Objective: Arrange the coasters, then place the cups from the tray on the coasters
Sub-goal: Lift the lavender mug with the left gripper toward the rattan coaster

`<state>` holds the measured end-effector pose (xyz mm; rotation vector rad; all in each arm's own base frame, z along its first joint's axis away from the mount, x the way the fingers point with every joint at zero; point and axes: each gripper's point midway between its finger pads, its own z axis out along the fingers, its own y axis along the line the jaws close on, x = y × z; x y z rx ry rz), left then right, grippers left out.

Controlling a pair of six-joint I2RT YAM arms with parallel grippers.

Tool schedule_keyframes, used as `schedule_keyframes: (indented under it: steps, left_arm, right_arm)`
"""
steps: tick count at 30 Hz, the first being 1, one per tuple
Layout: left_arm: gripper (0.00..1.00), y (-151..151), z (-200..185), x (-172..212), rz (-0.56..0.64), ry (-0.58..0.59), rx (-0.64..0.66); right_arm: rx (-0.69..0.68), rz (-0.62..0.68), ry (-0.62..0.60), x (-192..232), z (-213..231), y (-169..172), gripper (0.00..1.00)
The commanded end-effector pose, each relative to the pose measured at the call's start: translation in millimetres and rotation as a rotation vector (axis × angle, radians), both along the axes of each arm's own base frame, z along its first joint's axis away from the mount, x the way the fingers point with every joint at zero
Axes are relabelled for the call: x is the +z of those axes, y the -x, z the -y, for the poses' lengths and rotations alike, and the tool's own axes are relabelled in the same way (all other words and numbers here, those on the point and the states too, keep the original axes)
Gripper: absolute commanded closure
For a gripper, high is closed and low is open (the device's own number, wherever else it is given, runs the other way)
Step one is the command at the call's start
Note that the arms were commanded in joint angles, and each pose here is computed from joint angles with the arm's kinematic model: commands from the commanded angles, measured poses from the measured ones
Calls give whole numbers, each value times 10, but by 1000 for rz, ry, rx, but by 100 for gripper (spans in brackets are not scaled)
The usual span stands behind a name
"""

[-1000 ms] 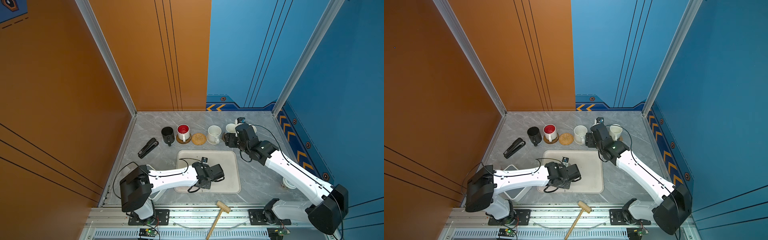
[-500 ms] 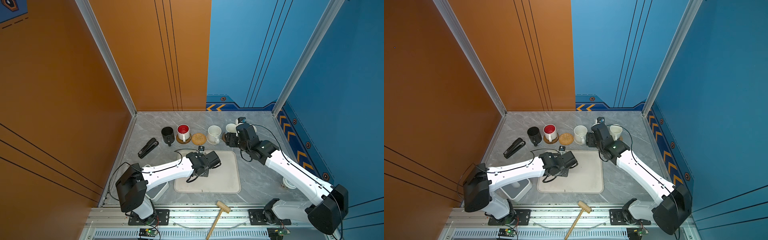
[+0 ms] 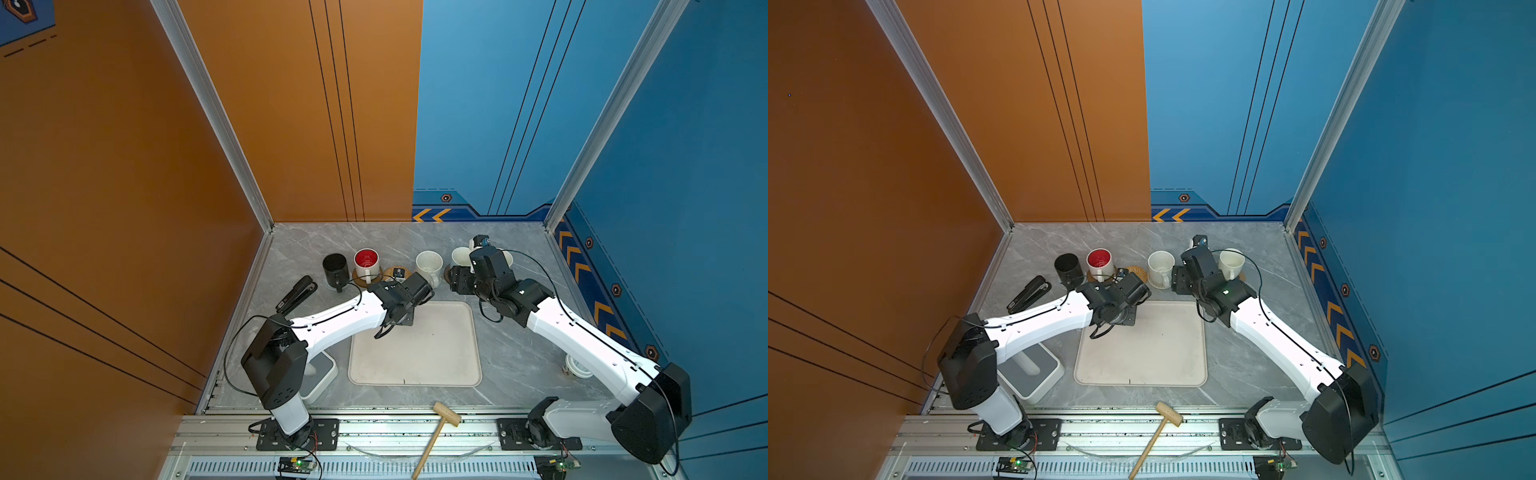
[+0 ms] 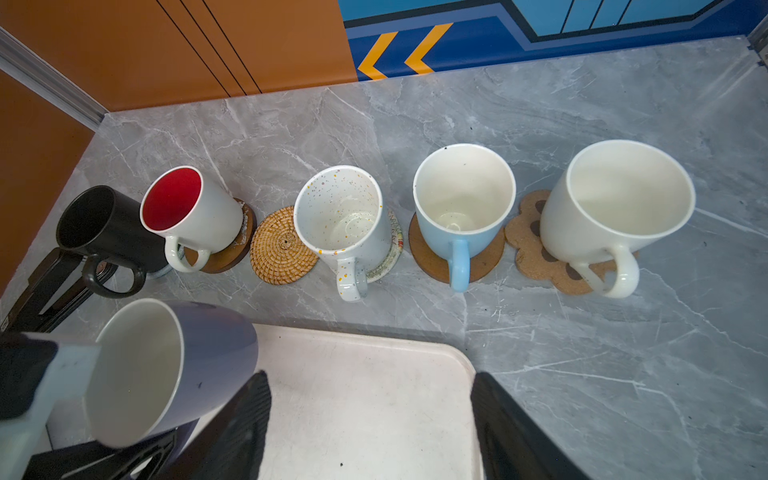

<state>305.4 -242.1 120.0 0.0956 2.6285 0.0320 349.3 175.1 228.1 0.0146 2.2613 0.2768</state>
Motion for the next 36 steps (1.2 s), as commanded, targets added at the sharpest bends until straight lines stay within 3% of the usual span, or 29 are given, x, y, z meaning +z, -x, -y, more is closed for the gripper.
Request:
schedule_keyframes:
  steps: [1, 15, 36]
  left_arm:
    - [100, -297, 106, 221, 80, 34, -15]
    - [100, -918, 106, 200, 96, 29, 17]
    - [100, -1335, 96, -49, 74, 45, 40]
  right_arm:
    - [0, -8, -12, 20, -30, -47, 25]
    - [0, -22, -10, -9, -43, -94, 25]
    - [2, -72, 9, -186, -44, -151, 25]
